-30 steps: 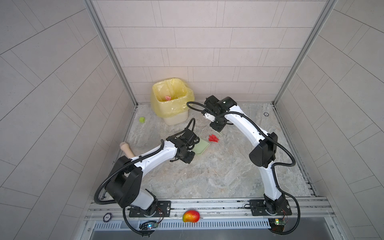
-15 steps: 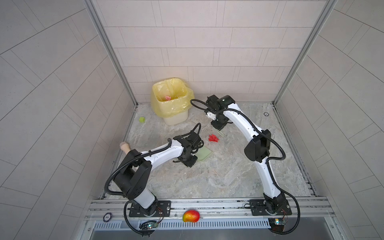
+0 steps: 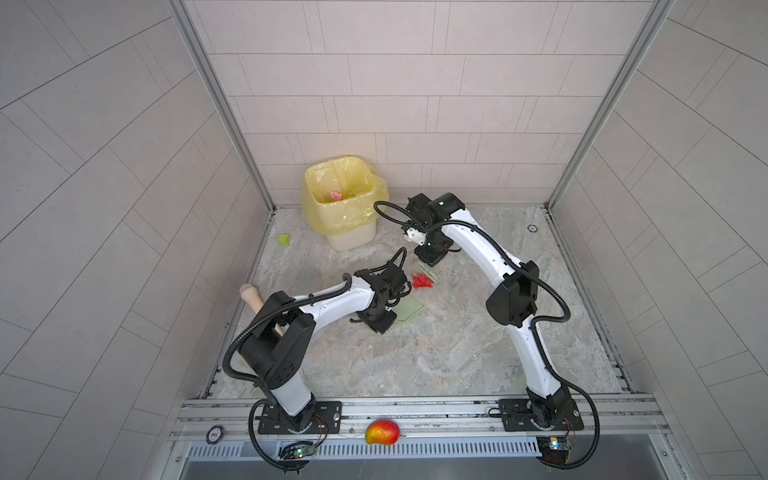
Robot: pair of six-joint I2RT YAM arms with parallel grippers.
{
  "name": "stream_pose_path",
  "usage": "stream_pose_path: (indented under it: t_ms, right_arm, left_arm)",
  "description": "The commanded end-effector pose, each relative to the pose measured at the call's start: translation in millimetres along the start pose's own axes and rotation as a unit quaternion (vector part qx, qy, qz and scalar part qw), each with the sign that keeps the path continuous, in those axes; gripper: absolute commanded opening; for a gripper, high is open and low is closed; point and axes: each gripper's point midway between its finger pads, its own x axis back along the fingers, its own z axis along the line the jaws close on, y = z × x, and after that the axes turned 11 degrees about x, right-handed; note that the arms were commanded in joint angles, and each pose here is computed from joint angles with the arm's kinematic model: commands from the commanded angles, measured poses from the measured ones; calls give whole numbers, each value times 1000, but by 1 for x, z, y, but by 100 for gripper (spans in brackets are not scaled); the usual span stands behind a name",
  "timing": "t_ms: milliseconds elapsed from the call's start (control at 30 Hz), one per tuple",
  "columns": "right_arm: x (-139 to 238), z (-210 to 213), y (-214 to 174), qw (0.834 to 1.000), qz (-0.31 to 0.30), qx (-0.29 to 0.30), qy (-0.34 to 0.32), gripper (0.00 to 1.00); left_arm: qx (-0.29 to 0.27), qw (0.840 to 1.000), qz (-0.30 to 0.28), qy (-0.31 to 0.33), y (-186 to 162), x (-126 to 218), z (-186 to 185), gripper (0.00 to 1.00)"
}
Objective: Sweep away the paper scraps from the table
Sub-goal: 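Sweep the red scrap into the dustpan with the right gripper's brush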
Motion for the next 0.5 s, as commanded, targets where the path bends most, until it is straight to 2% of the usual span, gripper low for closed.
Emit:
stream_pose_path:
  t_ms: [0, 100, 267, 467]
  right_arm:
    - [27, 11, -6, 1000, -18, -2, 12, 0]
    - [31, -5, -11, 999, -10, -13, -29, 0]
    - [23, -22, -15, 998, 6, -23, -54, 0]
    - [3, -19, -17, 998, 32, -27, -37, 0]
  left_arm:
    - [-12, 1000, 2, 16, 4, 1, 2, 0]
    - [-20, 1000, 5, 22, 4, -1, 2, 0]
    - [-26, 999, 0, 42, 10, -2, 7, 0]
    - [-31, 998, 1, 48, 16, -8, 7, 0]
